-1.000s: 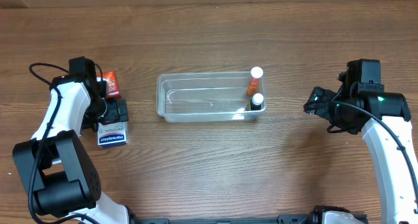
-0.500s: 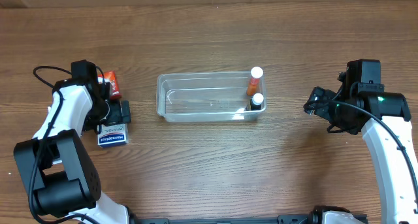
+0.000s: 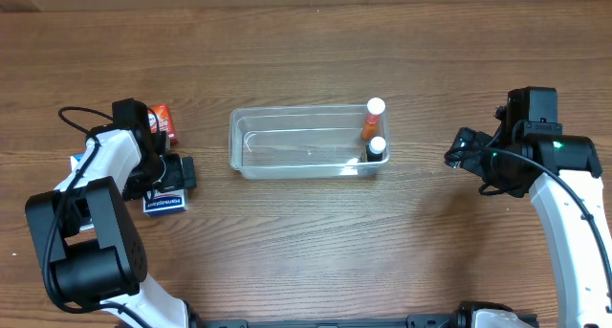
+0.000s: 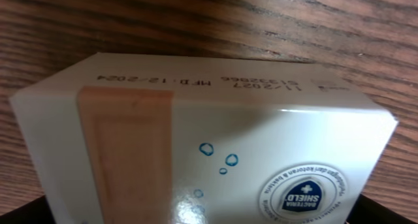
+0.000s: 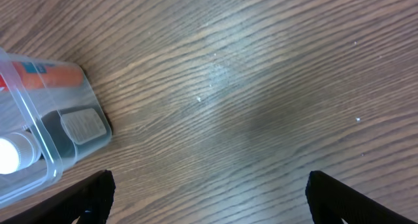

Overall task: Pack container
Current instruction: 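Lower the left gripper onto the white Hansaplast box and grasp it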

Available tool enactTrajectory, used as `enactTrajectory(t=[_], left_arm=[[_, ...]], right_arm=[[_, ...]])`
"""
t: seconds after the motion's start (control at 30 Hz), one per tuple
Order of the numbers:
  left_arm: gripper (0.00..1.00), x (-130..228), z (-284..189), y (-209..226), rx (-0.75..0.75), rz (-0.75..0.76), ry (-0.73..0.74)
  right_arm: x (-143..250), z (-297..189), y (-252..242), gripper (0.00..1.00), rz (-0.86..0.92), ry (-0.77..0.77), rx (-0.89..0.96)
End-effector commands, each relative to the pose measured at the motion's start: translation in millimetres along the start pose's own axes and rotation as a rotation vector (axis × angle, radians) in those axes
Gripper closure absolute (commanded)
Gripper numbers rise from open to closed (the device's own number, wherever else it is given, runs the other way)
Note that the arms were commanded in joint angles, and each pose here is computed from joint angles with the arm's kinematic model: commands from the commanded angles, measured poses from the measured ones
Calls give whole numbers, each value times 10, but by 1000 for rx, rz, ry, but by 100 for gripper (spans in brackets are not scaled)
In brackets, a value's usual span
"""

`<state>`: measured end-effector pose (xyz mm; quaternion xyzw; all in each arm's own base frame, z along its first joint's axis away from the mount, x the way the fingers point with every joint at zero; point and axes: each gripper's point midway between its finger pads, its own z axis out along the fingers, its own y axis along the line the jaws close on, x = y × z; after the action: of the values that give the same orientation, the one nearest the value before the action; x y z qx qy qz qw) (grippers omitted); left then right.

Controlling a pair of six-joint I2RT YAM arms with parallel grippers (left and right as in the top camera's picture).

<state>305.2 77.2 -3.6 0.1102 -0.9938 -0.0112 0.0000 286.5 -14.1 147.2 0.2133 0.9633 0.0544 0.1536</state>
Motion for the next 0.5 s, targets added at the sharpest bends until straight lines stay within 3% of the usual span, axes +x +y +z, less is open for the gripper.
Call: enactTrajectory(t=[0.0,0.1,0.2,0.43,0.47], left_arm=[[0,82,131,-2,-13,-22,44],[1,82,127,-2,-14,-22,44],[17,90,122,-2,-14,-23,49],[23,53,5,1,-14,-33,62],[30,40,-30,2,-14,-37,64]], right_arm=[[-27,-21,-3,4,0,-9,0],[-27,-21,-3,4,0,-9,0],[-27,-21,-3,4,0,-9,0],[-28,-21,-3,4,0,-10,0],[-28,-21,-3,4,0,-10,0]])
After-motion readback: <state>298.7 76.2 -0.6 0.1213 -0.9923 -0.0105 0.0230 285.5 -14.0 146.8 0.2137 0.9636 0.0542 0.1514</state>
